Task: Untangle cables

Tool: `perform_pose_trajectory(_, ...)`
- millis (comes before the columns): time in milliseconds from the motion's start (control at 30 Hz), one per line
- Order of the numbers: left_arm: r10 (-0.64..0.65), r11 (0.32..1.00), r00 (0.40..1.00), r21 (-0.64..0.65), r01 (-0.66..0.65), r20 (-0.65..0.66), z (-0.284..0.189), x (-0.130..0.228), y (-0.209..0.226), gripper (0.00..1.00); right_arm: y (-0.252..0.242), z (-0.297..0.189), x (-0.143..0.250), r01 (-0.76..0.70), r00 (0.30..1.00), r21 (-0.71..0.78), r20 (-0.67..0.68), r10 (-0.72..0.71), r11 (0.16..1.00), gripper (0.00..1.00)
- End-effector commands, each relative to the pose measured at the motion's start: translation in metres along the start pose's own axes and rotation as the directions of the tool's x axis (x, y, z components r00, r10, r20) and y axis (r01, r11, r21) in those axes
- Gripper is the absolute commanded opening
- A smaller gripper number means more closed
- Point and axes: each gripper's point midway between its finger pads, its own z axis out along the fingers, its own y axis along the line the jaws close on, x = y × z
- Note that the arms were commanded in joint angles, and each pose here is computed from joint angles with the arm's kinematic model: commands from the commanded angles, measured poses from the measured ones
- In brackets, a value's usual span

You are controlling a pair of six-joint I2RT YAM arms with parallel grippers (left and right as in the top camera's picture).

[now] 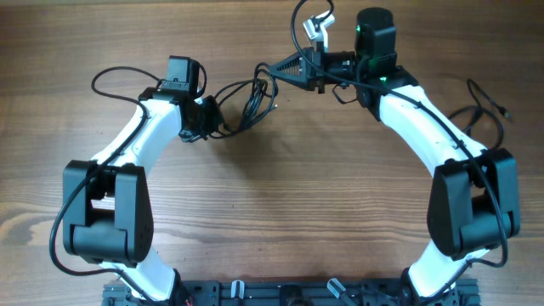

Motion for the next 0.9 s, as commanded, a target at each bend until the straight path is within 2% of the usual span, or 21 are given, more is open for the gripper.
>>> perform_pose_trajectory(0, -0.05, 0.992, 0.996, -0.112, 0.058, 0.077, -0.004, -0.014, 0.023, 0.07, 0.017, -0.007, 0.008, 0.086, 0.995, -0.051, -0.043, -0.088, 0.995, 0.04)
perform_pose_trajectory(67, -0.05, 0.992, 0.996, -0.112, 0.058, 0.078, -0.004, -0.014, 0.023, 0.11, 0.012, -0.006, 0.012, 0.111, 0.992, -0.043, -0.051, -0.113, 0.993, 0.04)
perform_pose_trajectory(133, -0.049, 0.992, 0.996, -0.111, 0.058, 0.077, -0.004, -0.014, 0.023, 0.23, 0.006, -0.001, 0.021, 0.137, 0.987, -0.035, -0.076, -0.139, 0.99, 0.04)
perform_pose_trajectory(200, -0.042, 0.993, 0.996, -0.111, 0.05, 0.076, -0.004, -0.014, 0.023, 0.26, 0.0, 0.005, 0.032, 0.17, 0.979, -0.028, -0.107, -0.172, 0.985, 0.04)
perform_pose_trajectory(300, -0.012, 0.997, 0.998, -0.08, 0.017, 0.064, -0.004, -0.013, 0.017, 0.56, -0.01, 0.014, 0.046, 0.2, 0.971, 0.004, -0.138, -0.197, 0.98, 0.04)
perform_pose_trajectory(333, 0.035, 0.999, 0.998, -0.033, -0.034, 0.044, -0.003, -0.011, 0.008, 0.6, -0.016, 0.016, 0.049, 0.201, 0.97, 0.028, -0.143, -0.195, 0.979, 0.04)
perform_pose_trajectory(367, 0.115, 0.99, 0.993, 0.08, -0.115, 0.002, -0.003, -0.003, -0.012, 0.62, -0.026, 0.019, 0.052, 0.197, 0.972, 0.075, -0.146, -0.185, 0.977, 0.04)
perform_pose_trajectory(467, 0.245, 0.928, 0.969, 0.3, -0.221, -0.043, -0.011, 0.014, -0.047, 0.62, -0.037, 0.021, 0.057, 0.214, 0.969, 0.13, -0.157, -0.193, 0.968, 0.04)
perform_pose_trajectory(600, 0.38, 0.788, 0.924, 0.539, -0.299, -0.043, -0.031, 0.034, -0.08, 0.63, -0.041, 0.024, 0.069, 0.311, 0.936, 0.114, -0.206, -0.284, 0.944, 0.04)
perform_pose_trajectory(700, 0.379, 0.768, 0.924, 0.57, -0.292, -0.038, -0.035, 0.032, -0.08, 0.63, -0.045, 0.025, 0.084, 0.389, 0.898, 0.093, -0.261, -0.355, 0.916, 0.04)
perform_pose_trajectory(767, 0.403, 0.74, 0.915, 0.597, -0.31, -0.024, -0.039, 0.033, -0.081, 0.59, -0.047, 0.026, 0.093, 0.426, 0.875, 0.078, -0.29, -0.389, 0.901, 0.04)
perform_pose_trajectory(867, 0.523, 0.602, 0.85, 0.676, -0.425, 0.068, -0.051, 0.043, -0.091, 0.59, -0.049, 0.025, 0.098, 0.423, 0.872, 0.077, -0.305, -0.382, 0.903, 0.04)
